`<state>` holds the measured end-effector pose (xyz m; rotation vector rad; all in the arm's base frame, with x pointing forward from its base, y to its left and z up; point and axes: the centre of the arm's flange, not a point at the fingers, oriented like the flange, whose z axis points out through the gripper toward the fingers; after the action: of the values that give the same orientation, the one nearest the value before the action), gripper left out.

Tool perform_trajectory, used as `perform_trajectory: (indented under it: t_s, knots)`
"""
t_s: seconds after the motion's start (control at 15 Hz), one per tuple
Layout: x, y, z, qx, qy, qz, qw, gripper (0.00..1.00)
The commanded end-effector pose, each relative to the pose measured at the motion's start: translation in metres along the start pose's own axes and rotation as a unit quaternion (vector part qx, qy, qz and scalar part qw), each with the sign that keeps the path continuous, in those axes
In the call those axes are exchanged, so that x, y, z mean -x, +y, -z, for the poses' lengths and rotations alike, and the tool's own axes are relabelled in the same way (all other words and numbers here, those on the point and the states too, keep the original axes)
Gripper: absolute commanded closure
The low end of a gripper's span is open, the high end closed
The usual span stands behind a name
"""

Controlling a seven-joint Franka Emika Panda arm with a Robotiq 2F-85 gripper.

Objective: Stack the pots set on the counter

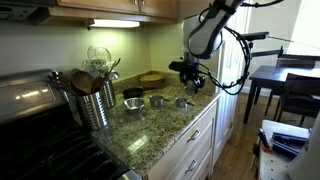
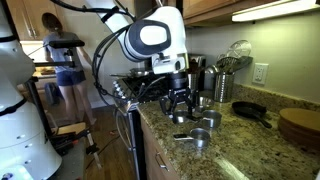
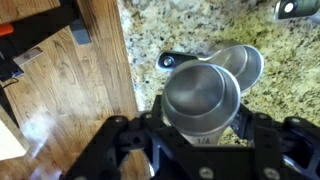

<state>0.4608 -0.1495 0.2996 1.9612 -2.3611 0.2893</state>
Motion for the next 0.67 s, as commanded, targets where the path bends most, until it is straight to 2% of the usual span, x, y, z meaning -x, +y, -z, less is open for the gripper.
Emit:
perform_trajectory:
  t_s: [0.0, 0.6]
  knots:
    - [-0.003, -0.010, -0.018, -0.013, -0.026, -0.024, 0.9993, 0.64]
    - [-0.013, -0.037, -0.048, -0.025, -0.051, -0.055, 0.9969, 0.64]
